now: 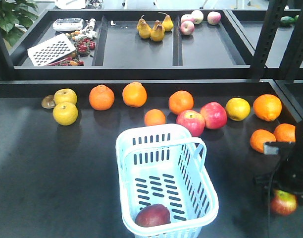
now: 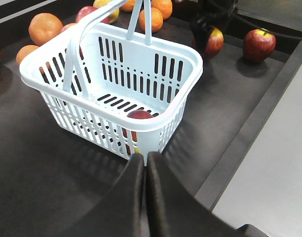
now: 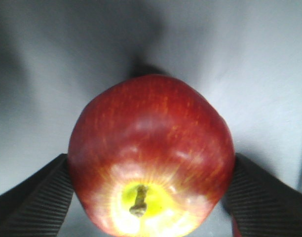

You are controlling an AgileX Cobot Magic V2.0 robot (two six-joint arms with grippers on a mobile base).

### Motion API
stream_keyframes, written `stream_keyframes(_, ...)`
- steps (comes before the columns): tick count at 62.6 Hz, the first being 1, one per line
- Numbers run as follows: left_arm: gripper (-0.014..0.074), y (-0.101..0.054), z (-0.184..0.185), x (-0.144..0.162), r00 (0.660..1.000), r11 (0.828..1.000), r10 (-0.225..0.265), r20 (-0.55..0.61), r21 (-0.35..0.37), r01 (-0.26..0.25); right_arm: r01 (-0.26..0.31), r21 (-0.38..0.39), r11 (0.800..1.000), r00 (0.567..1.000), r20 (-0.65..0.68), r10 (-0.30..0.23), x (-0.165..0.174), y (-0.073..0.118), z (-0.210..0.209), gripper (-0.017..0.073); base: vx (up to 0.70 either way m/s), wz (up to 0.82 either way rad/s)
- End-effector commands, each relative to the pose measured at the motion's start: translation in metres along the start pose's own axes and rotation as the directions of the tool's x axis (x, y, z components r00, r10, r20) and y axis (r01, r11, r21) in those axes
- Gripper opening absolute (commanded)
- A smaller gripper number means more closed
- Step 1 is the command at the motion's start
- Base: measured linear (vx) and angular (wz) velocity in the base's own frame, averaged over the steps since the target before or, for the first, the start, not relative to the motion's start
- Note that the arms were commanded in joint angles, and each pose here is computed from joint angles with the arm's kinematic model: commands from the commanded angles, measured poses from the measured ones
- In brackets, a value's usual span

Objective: Pick three apples into basket with both arms
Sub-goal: 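Close the right gripper on the second red apple and lift it, then carry the second apple over the basket with the right gripper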

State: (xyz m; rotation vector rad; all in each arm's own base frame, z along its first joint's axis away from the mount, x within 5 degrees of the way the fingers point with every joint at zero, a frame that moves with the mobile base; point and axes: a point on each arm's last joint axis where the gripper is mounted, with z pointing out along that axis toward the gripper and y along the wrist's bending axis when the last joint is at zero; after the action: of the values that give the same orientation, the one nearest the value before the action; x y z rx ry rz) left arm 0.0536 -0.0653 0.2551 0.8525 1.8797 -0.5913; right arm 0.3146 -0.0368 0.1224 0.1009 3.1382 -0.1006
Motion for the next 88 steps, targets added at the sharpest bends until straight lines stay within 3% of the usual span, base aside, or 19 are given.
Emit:
stream_keyframes(1, -0.0008, 0.002, -0.002, -0.011, 0.997, 0.999, -0.033, 0.066, -0.018, 0.034, 0.015, -0.006, 1.0, 0.991, 0.132, -0.015, -0.001, -0.003, -0.044, 0.0114, 0.0, 0.0)
stream_keyframes(6, -0.0008, 0.002, -0.002, -0.011, 0.997, 0.999, -0.033, 0.066, -0.018, 0.034, 0.033, -0.021, 0.999, 0.981, 0.192, -0.028, 0.005, -0.001, -0.069, -0.0017, 0.0, 0.0)
stream_keyframes(16, -0.0008, 0.002, -0.002, -0.011, 0.997, 0.999, -0.033, 0.066, -0.018, 0.034, 0.041, -0.099, 0.994, 0.956, 0.293, -0.01, 0.03, 0.004, -0.119, -0.0008, 0.0, 0.0)
stream_keyframes(31, -0.0006, 0.002, -0.002, -0.011, 0.997, 0.999, -0.033, 0.066, -0.018, 0.034, 0.182, -0.233, 0.955, 0.882, 0.468, -0.054, 0.087, 0.039, -0.161, -0.0006, 0.0, 0.0)
stream_keyframes(42, -0.0007, 0.002, -0.002, -0.011, 0.997, 0.999, -0.033, 0.066, -0.019, 0.035, 0.304, -0.343, 0.889, 0.855, 0.51, -0.095, 0.125, 0.077, -0.151, -0.0004, 0.0, 0.0)
stream_keyframes(54, -0.0007, 0.002, -0.002, -0.011, 0.997, 0.999, -0.033, 0.066, -0.019, 0.035, 0.472, -0.439, 0.764, 0.774, 0.621, -0.122, 0.142, 0.128, -0.157, -0.0004, 0.0, 0.0)
stream_keyframes(59, -0.0007, 0.002, -0.002, -0.011, 0.997, 0.999, -0.033, 0.066, -0.019, 0.035, 0.509, -0.432, 0.745, 0.73, 0.675, -0.108, 0.141, 0.146, -0.159, -0.0004, 0.0, 0.0)
stream_keyframes(64, -0.0007, 0.002, -0.002, -0.011, 0.997, 0.999, -0.033, 0.066, -0.019, 0.035, 0.524, -0.41, 0.747, 0.702, 0.705, -0.106, 0.136, 0.159, -0.154, 0.0, 0.0, 0.0)
stream_keyframes(70, -0.0007, 0.002, -0.002, -0.011, 0.997, 0.999, -0.033, 0.066, -0.019, 0.035, 0.507, -0.406, 0.76, 0.718, 0.687, -0.112, 0.128, 0.171, -0.14, 0.0008, 0.0, 0.0)
stream_keyframes(81, -0.0007, 0.002, -0.002, -0.011, 0.997, 0.999, -0.033, 0.066, -0.019, 0.035, 0.46, -0.375, 0.805, 0.745, 0.656, -0.12, 0.109, 0.183, -0.111, 0.005, 0.0, 0.0)
stream_keyframes(88, -0.0007, 0.002, -0.002, -0.011, 0.997, 0.999, -0.033, 0.066, -0.019, 0.035, 0.455, -0.356, 0.816, 0.749, 0.648, -0.135, 0.104, 0.186, -0.101, 0.0119, 0.0, 0.0)
